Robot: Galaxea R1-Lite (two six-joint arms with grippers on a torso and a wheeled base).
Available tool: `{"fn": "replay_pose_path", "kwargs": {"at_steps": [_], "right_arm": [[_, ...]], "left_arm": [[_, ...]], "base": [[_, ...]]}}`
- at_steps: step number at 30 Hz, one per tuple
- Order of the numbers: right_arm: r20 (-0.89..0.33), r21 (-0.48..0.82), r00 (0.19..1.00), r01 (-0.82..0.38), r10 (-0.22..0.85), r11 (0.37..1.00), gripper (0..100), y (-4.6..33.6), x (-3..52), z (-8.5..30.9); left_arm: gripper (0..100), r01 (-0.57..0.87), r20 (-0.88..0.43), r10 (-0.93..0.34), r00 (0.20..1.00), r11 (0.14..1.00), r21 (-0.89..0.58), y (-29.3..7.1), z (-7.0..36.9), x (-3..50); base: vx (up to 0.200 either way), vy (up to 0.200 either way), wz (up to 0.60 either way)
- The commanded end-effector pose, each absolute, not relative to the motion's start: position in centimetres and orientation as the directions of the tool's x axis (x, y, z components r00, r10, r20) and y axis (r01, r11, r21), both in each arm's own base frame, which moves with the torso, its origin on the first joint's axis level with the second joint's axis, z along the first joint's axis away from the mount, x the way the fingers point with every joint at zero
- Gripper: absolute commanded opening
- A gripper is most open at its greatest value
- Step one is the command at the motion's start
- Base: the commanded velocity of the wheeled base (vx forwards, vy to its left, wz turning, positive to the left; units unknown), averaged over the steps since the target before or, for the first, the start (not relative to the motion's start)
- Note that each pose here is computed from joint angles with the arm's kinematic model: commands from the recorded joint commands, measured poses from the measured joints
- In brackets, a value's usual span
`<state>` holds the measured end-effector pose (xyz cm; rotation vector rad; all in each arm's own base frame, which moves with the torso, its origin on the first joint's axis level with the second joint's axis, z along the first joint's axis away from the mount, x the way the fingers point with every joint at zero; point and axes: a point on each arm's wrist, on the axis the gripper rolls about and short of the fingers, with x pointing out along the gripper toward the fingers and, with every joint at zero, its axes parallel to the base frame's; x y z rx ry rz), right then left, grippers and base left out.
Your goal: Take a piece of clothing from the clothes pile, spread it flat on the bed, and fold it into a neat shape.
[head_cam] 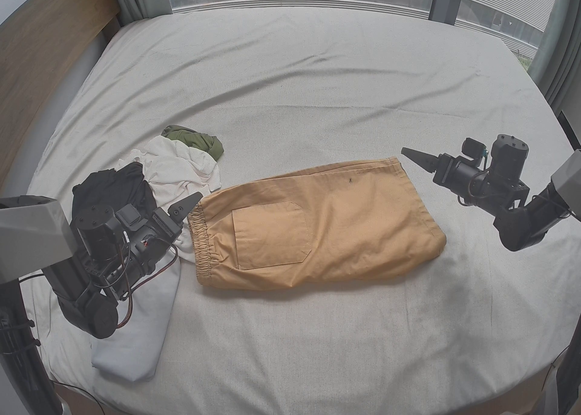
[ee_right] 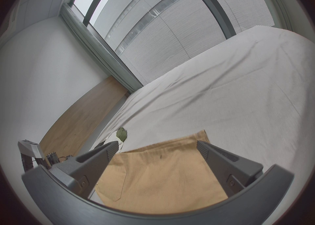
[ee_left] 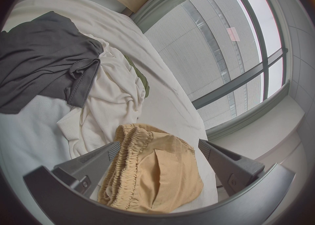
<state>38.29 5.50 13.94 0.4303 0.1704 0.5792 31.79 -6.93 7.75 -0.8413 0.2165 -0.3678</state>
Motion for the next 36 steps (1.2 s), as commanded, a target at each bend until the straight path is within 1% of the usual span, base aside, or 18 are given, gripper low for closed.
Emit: {"fn": "replay_pose_path", "kwargs": {"at_steps": [1,2,3,4,5,8,14,15,19,22,24,32,36], "right_arm": [[-0.091,0.473,0.823,-0.461,0.561,0.751,100,4.6,31.6,14.8],[-0.096,0.476,0.821,-0.458,0.563,0.750,100,4.6,31.3,14.7],[-0.139,0.497,0.814,-0.436,0.564,0.751,100,4.4,29.6,13.8],[-0.140,0.497,0.813,-0.435,0.564,0.751,100,4.4,29.4,13.8],[-0.183,0.513,0.803,-0.414,0.567,0.752,100,4.3,28.0,12.7],[-0.202,0.517,0.794,-0.411,0.573,0.751,100,4.1,27.4,12.0],[-0.262,0.541,0.775,-0.376,0.575,0.753,100,4.0,26.6,10.4],[-0.262,0.541,0.775,-0.376,0.575,0.753,100,4.0,26.6,10.4],[-0.306,0.563,0.743,-0.363,0.595,0.743,100,4.1,26.1,9.1],[-0.326,0.569,0.735,-0.349,0.595,0.744,100,4.1,26.2,8.5],[-0.354,0.578,0.724,-0.328,0.592,0.747,100,4.1,26.4,7.7],[-0.429,0.597,0.689,-0.269,0.584,0.756,100,4.3,27.4,4.8],[-0.446,0.603,0.679,-0.253,0.583,0.756,100,4.3,28.1,3.8]], "left_arm": [[100,0.328,0.009,-0.489,0.872,0.572,-0.752,-8.0,10.5,28.5],[100,0.331,0.009,-0.493,0.870,0.571,-0.752,-8.0,10.6,28.4],[100,0.360,0.000,-0.544,0.839,0.556,-0.749,-8.3,10.7,27.3],[100,0.361,-0.001,-0.547,0.837,0.555,-0.749,-8.3,10.7,27.3],[100,0.380,-0.009,-0.581,0.814,0.544,-0.748,-8.3,10.8,26.4],[100,0.402,-0.030,-0.622,0.782,0.541,-0.738,-8.4,10.6,25.5],[100,0.453,-0.062,-0.621,0.782,0.633,-0.628,-8.1,9.8,25.2],[100,0.453,-0.062,-0.621,0.782,0.633,-0.628,-8.1,9.8,25.2],[100,0.475,-0.095,-0.623,0.776,0.677,-0.562,-8.2,9.3,24.4],[100,0.481,-0.104,-0.620,0.778,0.694,-0.535,-8.0,9.1,24.3],[100,0.492,-0.115,-0.613,0.781,0.719,-0.491,-7.9,8.8,24.4],[100,0.494,-0.128,-0.614,0.779,0.726,-0.478,-7.9,8.6,24.3],[100,0.492,-0.128,-0.613,0.780,0.727,-0.479,-7.9,8.6,24.4]], "base": [[0.000,0.000,0.00],[0.000,0.000,0.00],[0.000,0.000,0.00],[0.000,0.000,0.00],[0.000,0.000,0.00],[0.000,0.000,0.00],[0.000,0.000,0.00],[0.000,0.000,0.00],[0.000,0.000,0.00],[0.000,0.000,0.00],[0.000,0.000,0.00],[0.000,0.000,0.00],[0.000,0.000,0.00]]}}
